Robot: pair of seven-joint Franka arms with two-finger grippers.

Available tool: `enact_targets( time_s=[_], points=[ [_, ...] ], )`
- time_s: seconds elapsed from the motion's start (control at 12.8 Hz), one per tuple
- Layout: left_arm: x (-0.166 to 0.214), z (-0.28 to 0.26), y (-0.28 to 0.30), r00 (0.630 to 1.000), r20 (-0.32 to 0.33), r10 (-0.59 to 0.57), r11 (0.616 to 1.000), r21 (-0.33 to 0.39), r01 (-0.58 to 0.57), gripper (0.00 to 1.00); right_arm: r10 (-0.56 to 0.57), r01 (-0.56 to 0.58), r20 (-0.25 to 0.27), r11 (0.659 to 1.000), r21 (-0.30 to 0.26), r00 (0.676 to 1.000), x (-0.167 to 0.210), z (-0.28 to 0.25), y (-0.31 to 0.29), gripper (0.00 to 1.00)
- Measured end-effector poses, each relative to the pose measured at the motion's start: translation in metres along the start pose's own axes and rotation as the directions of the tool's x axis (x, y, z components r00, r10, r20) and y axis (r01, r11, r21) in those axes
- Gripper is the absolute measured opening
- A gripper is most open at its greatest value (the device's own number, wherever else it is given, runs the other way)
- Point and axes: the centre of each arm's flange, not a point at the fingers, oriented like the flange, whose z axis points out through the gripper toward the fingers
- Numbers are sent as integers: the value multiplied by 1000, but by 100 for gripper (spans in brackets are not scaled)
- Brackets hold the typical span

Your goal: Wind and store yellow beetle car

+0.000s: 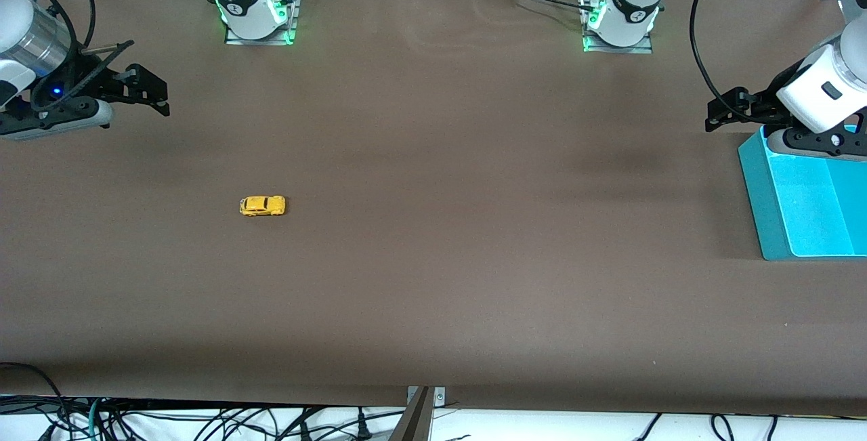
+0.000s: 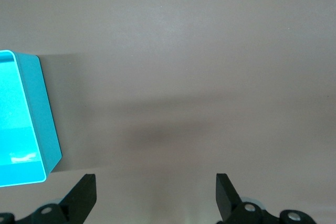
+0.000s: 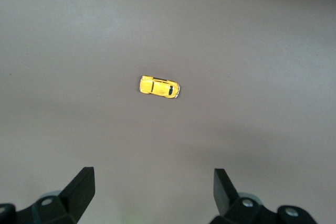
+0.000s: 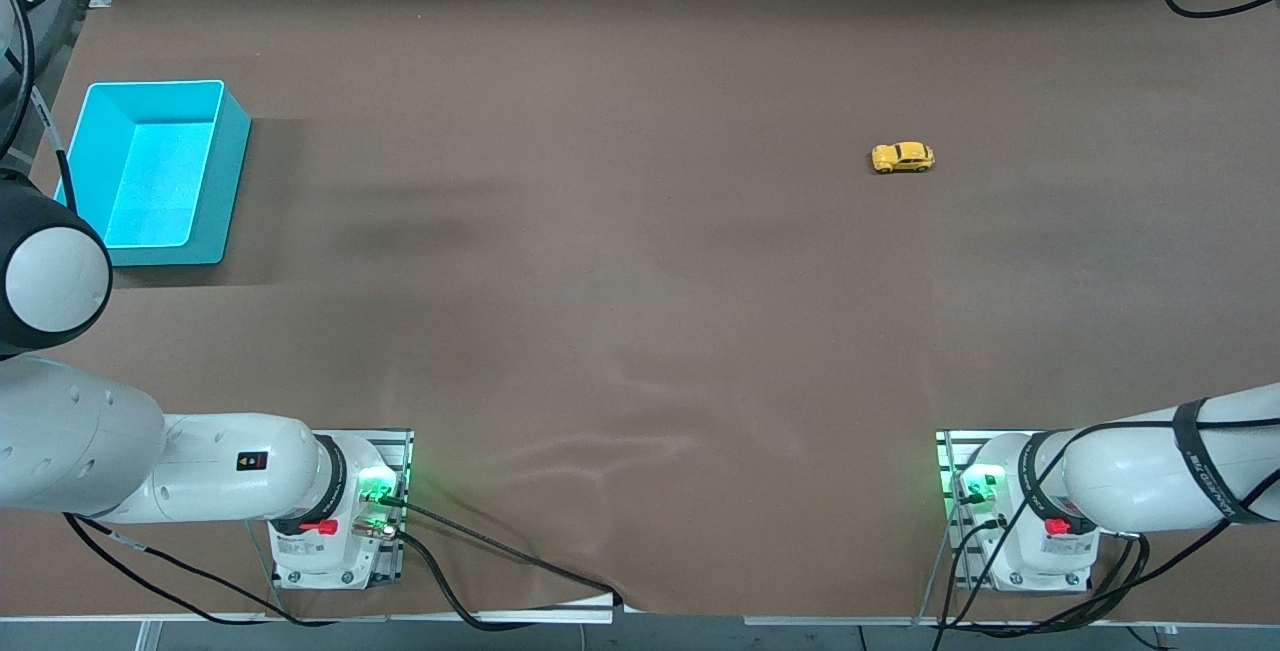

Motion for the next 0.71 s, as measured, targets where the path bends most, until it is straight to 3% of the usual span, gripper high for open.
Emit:
enact_targets(
  time_s=[0.71],
  points=[
    [0, 1, -3, 1000, 3, -5, 1000, -1, 5, 100, 1, -1, 2, 1000, 0, 1000, -1, -4, -2, 100]
  ],
)
